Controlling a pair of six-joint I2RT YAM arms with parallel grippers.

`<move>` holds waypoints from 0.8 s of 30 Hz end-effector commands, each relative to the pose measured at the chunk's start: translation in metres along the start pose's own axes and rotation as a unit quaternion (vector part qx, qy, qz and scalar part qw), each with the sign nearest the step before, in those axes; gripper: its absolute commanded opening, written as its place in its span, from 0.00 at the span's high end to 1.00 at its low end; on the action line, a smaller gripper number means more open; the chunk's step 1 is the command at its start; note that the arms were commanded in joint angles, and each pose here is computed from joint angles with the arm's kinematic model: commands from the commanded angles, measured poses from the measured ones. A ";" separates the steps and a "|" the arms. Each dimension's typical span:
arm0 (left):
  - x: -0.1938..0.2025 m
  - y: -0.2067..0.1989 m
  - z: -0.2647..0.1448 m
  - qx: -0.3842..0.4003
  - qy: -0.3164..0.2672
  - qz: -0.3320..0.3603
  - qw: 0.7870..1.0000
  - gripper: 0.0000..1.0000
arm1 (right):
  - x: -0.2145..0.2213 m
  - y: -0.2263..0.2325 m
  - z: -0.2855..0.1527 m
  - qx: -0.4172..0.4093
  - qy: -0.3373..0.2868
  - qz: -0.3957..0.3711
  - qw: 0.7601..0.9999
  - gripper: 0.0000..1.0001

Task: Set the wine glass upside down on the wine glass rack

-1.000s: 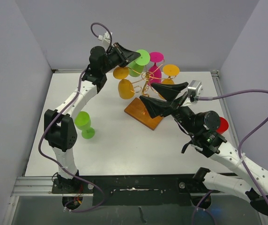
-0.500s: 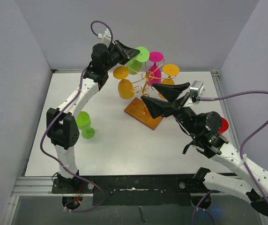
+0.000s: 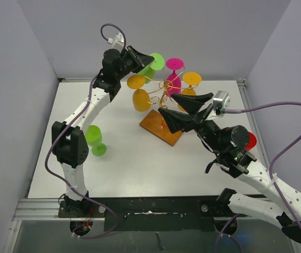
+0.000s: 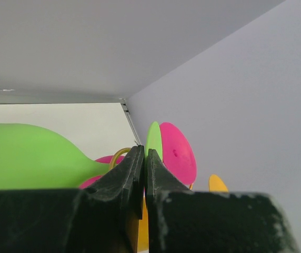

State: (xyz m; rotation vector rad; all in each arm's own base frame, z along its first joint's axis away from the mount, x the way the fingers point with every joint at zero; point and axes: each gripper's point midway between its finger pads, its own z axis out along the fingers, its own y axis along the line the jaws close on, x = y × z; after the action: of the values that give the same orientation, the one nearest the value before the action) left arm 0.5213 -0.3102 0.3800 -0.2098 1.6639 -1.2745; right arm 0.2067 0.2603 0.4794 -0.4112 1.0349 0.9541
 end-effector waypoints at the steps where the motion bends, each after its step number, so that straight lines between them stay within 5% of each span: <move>1: -0.031 -0.037 -0.020 0.030 -0.039 0.038 0.998 1.00 | -0.012 -0.001 0.000 0.005 -0.024 0.003 1.000 0.32; 16: -0.036 -0.029 -0.028 0.003 -0.046 0.067 0.997 1.00 | -0.012 -0.001 0.000 0.006 -0.025 0.005 1.000 0.32; 24: -0.039 -0.024 -0.035 -0.007 -0.055 0.090 0.994 0.91 | -0.012 -0.002 0.000 0.008 -0.026 0.006 1.000 0.31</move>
State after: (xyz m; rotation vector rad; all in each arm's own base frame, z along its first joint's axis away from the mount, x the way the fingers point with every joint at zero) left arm 0.5143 -0.2941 0.3734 -0.1743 1.6924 -1.1483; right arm 0.2078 0.2606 0.4771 -0.4017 1.0447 0.9602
